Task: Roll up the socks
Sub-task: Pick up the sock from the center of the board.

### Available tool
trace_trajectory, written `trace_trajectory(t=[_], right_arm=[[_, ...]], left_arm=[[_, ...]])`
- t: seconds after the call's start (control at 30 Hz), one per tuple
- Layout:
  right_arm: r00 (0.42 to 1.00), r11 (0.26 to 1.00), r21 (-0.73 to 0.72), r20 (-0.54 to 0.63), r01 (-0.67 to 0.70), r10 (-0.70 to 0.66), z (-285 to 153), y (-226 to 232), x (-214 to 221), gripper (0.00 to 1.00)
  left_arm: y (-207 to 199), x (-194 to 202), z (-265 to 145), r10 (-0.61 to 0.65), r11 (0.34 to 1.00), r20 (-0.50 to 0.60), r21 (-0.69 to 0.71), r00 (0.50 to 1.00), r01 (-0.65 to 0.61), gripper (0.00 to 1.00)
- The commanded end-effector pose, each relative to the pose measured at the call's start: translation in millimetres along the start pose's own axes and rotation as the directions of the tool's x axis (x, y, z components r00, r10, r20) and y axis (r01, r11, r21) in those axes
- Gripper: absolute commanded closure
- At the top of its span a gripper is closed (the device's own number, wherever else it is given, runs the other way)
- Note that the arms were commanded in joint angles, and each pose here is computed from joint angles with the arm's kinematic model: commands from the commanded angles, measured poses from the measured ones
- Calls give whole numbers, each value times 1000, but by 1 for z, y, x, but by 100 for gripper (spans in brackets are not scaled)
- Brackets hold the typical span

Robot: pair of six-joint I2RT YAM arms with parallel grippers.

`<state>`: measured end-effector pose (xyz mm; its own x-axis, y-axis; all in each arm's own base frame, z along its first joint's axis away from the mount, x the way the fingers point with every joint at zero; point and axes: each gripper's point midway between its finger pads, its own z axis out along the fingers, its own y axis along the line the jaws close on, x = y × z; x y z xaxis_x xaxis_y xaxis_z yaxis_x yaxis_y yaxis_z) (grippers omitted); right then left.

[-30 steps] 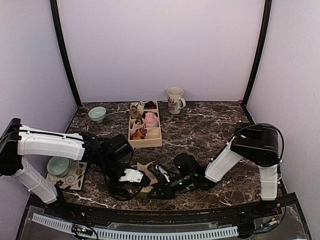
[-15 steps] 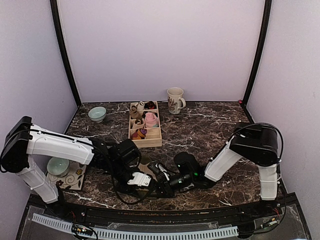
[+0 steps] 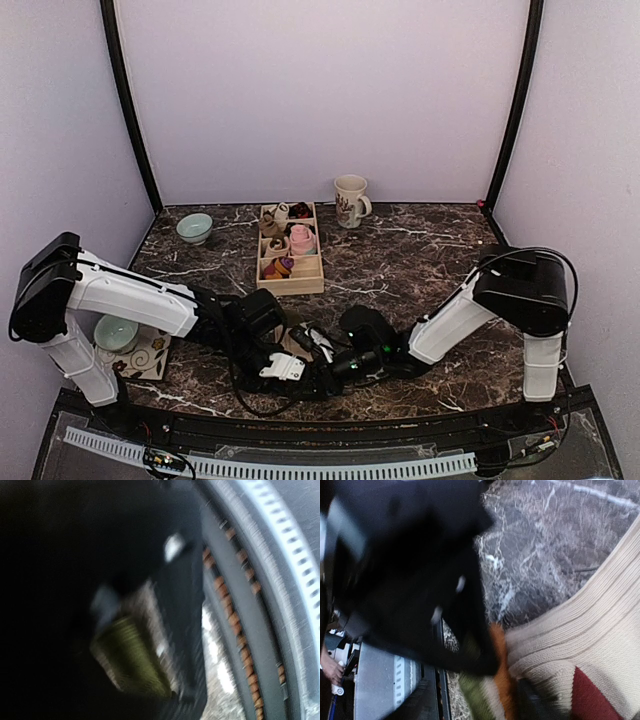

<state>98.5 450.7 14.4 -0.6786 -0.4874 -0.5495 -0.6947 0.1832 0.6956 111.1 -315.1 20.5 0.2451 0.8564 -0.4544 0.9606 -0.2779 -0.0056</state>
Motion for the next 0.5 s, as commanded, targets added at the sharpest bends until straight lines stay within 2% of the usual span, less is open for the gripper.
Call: trace_trajectory(t=[0.0, 0.13, 0.23, 0.37, 0.47], right_arm=[[936, 854, 494, -198, -160, 291, -39, -101, 116, 1], [965, 792, 597, -108, -128, 237, -67, -103, 91, 1], [977, 681, 720, -21, -134, 214, -99, -113, 78, 1], [978, 592, 795, 5, -131, 211, -129, -117, 82, 1], [973, 460, 876, 44, -146, 225, -160, -123, 86, 1]], left_arm=[[-18, 32, 23, -27, 997, -108, 75, 994, 35, 100], [-24, 33, 25, -31, 994, -102, 106, 994, 42, 100], [-26, 34, 29, -36, 989, -116, 138, 993, 52, 100], [-24, 37, 34, -52, 986, -136, 153, 989, 72, 100], [-18, 36, 33, -81, 981, -131, 165, 988, 102, 100]])
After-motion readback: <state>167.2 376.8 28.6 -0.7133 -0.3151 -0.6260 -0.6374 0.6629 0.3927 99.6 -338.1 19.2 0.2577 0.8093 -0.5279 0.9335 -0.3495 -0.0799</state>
